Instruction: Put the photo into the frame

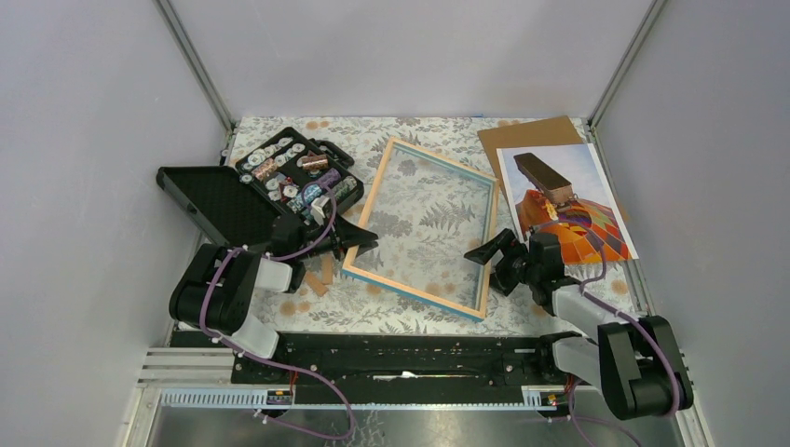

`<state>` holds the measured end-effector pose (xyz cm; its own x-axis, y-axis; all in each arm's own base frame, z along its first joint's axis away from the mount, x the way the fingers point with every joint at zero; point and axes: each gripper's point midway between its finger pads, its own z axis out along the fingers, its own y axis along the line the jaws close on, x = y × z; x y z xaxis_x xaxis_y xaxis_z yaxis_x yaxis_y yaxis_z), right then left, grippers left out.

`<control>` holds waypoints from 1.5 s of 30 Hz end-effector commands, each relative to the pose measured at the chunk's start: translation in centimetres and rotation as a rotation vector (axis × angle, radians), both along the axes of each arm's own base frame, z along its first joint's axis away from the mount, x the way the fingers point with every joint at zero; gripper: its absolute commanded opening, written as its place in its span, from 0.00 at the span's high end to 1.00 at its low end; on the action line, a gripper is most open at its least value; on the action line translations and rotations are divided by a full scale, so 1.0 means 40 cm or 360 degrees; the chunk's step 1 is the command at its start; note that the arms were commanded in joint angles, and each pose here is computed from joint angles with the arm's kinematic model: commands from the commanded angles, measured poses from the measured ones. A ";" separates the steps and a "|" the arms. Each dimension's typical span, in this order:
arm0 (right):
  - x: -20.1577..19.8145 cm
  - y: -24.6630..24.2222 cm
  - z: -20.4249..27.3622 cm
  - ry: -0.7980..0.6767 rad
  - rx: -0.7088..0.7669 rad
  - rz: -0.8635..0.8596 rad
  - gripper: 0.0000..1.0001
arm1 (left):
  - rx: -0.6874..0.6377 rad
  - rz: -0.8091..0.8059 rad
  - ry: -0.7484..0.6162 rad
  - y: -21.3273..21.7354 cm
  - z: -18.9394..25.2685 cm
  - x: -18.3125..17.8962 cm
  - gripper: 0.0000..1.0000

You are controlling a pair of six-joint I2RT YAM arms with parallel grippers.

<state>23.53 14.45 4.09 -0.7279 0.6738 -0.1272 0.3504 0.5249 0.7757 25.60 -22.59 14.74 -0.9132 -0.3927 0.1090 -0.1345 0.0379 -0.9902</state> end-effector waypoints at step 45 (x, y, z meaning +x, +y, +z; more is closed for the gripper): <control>0.189 0.022 0.282 -0.0771 0.0901 -0.0130 0.45 | 0.0399 0.0006 -0.0026 0.036 -0.086 -0.035 0.22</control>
